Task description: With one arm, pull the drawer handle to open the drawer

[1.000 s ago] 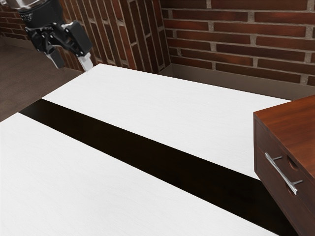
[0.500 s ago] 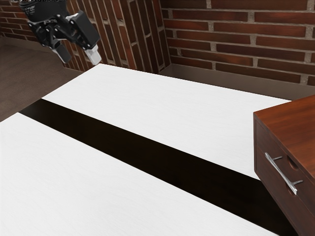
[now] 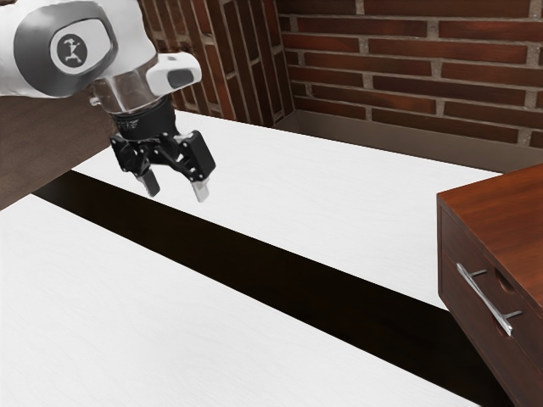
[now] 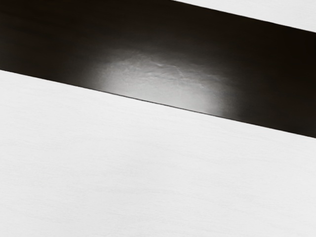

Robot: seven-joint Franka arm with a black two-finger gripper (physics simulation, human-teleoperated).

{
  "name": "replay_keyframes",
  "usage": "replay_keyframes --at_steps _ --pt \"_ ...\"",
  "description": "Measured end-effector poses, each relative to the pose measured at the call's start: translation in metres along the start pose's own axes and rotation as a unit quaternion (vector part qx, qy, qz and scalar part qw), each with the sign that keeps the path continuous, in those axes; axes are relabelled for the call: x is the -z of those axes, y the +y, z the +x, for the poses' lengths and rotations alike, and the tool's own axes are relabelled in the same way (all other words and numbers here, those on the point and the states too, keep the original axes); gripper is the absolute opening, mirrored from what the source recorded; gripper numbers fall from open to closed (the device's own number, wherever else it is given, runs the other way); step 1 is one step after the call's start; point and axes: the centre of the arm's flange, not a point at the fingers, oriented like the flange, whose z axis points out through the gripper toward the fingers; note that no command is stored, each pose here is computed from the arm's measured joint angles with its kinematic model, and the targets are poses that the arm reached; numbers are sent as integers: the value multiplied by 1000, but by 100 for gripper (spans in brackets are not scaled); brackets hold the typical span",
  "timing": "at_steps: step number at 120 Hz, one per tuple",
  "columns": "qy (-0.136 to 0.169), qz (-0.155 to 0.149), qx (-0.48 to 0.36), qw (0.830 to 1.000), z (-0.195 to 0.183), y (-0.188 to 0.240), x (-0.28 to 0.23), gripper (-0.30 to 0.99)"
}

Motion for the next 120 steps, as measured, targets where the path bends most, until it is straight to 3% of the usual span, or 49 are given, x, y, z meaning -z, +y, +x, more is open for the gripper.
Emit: replay_keyframes --at_steps 14,26,55,70,90,120 --pt "11 -15 11 1000 -53 -7 14 69" --pt "1 -36 13 999 -89 17 -10 69" --pt "3 -53 45 998 -107 84 -40 69" --pt "8 -97 88 991 -110 119 -65 69" --pt "27 -179 156 971 -109 159 -72 69" --pt "32 -252 228 940 -108 219 -84 69"
